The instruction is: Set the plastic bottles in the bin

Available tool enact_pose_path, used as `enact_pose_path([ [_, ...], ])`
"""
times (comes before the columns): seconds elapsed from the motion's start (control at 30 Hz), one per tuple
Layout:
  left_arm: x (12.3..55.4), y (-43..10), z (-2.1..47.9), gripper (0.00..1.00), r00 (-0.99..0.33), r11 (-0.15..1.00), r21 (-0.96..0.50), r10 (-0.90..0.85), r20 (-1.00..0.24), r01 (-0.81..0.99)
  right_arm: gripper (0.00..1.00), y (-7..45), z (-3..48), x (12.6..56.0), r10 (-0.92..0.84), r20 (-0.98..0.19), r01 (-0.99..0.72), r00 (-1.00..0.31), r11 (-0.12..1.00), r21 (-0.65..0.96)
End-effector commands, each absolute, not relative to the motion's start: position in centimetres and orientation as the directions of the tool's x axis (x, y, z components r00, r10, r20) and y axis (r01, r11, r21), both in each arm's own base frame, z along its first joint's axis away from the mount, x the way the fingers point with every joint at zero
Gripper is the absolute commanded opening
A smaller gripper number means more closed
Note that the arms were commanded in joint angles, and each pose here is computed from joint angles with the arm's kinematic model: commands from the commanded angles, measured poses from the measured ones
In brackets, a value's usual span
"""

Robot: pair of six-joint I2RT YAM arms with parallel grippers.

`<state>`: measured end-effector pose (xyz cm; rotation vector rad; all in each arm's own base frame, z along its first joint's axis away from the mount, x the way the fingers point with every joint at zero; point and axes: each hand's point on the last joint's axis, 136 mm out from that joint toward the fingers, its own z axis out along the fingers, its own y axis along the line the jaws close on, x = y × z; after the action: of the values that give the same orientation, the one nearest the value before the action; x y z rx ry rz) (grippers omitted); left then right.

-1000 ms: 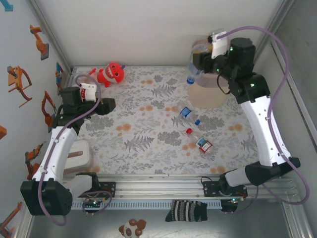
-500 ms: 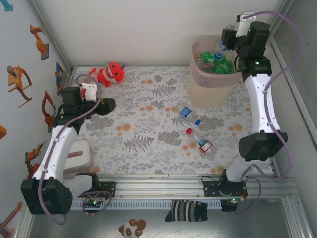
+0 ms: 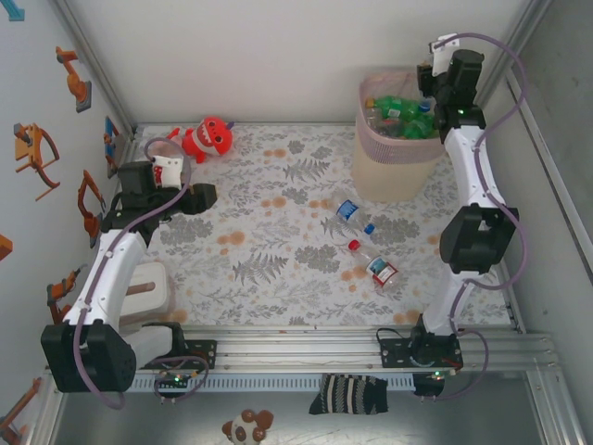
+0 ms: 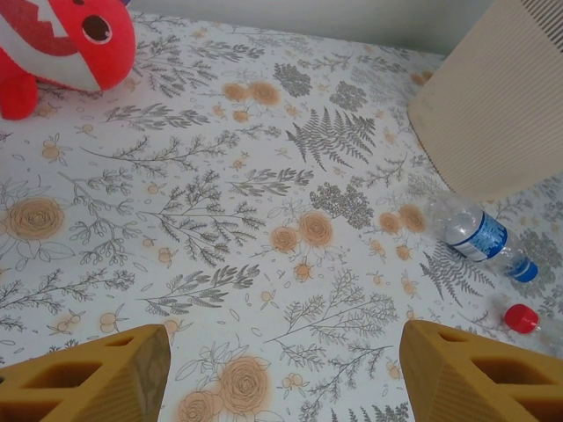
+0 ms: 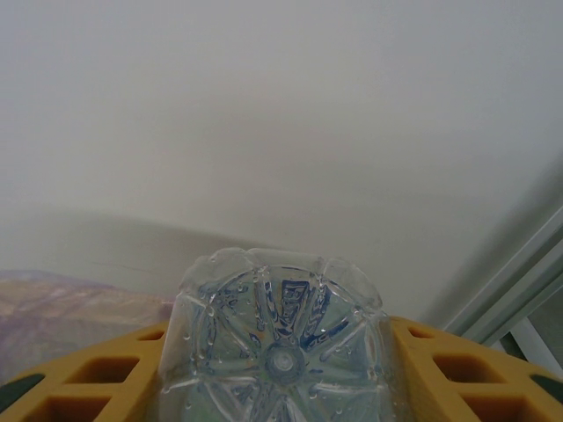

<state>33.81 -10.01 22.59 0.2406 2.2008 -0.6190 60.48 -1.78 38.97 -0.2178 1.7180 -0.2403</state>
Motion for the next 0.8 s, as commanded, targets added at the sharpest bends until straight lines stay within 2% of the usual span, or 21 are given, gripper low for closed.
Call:
enact_pose_path([
  [0.0, 34.1, -9.9, 22.9, 0.69, -0.641, 0.861, -0.347, -0.031, -0.767, 0.373, 0.38, -3.6, 40.8, 61.0, -0.322, -0.942, 0.048, -0.092, 0.944, -0.327],
  [0.37, 34.0, -9.8, 22.8, 0.69, -0.643, 0.863, -0.345, -0.03, -0.765, 0.37, 0.38, -3.7, 30.4, 62.1, -0.258, -0.931, -0.067, -0.259, 0.966, -0.249],
  [0.6, 33.9, -9.9, 23.1, 0.69, -0.637, 0.859, -0.349, -0.034, -0.77, 0.375, 0.39, -3.2, 27.9, 61.7, -0.236, -0.903, -0.12, -0.36, 0.971, -0.206],
  [0.63, 33.9, -9.9, 23.2, 0.69, -0.636, 0.859, -0.349, -0.035, -0.771, 0.376, 0.42, -3.2, 28.4, 61.6, -0.232, -0.902, -0.122, -0.363, 0.972, -0.201],
  [0.77, 33.6, -9.9, 23.6, 0.69, -0.626, 0.858, -0.346, -0.038, -0.779, 0.379, 0.65, -2.9, 33.0, 60.4, -0.209, -0.926, -0.106, -0.316, 0.977, -0.184],
])
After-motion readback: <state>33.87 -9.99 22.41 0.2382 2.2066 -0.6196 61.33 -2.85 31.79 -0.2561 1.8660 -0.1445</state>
